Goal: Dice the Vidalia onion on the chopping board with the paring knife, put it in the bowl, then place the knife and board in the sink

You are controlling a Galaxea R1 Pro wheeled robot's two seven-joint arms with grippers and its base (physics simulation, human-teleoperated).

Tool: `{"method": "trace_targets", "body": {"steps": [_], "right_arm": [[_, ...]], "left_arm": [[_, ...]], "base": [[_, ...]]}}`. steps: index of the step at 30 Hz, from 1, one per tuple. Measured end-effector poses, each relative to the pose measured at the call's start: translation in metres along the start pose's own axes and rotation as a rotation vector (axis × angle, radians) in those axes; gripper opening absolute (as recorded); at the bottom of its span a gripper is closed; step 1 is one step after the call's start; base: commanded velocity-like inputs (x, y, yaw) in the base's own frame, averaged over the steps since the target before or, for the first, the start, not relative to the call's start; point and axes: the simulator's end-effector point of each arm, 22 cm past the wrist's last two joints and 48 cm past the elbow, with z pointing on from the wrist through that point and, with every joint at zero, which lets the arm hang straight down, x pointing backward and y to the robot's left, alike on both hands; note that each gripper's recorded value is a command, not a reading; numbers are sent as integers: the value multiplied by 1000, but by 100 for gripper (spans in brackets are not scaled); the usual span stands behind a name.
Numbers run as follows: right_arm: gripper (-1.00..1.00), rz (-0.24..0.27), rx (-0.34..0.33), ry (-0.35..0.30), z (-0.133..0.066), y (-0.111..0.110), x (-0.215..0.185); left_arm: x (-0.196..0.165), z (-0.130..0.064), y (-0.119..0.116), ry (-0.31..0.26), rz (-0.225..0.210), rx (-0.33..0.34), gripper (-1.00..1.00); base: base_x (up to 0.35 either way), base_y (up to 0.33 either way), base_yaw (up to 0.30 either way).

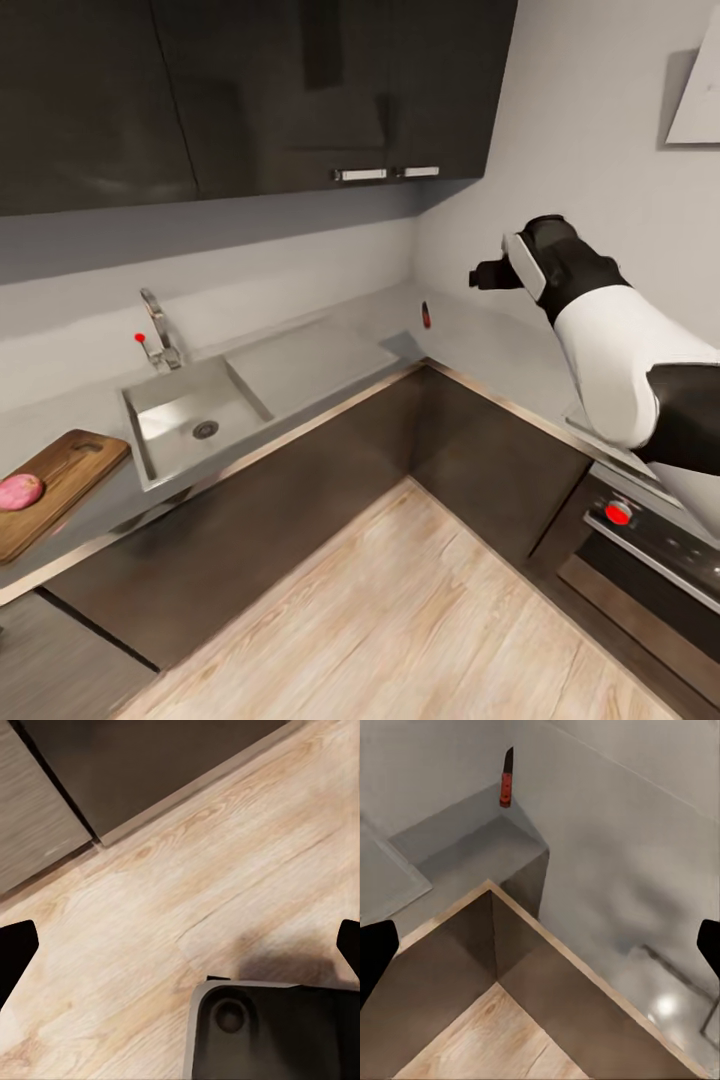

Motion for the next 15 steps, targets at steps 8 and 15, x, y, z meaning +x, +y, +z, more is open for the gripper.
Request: {"method": "trace_targets", "body": {"steps": [8,15], "right_arm": [[100,-9,-34,-30,22,24,20],[100,-23,-49,-1,27,40,35]], "left_arm": [[6,-3,2,16,4,-3,100],[9,-3,2,23,6,-4,100]], "base": [[279,0,0],[51,-32,2]]}}
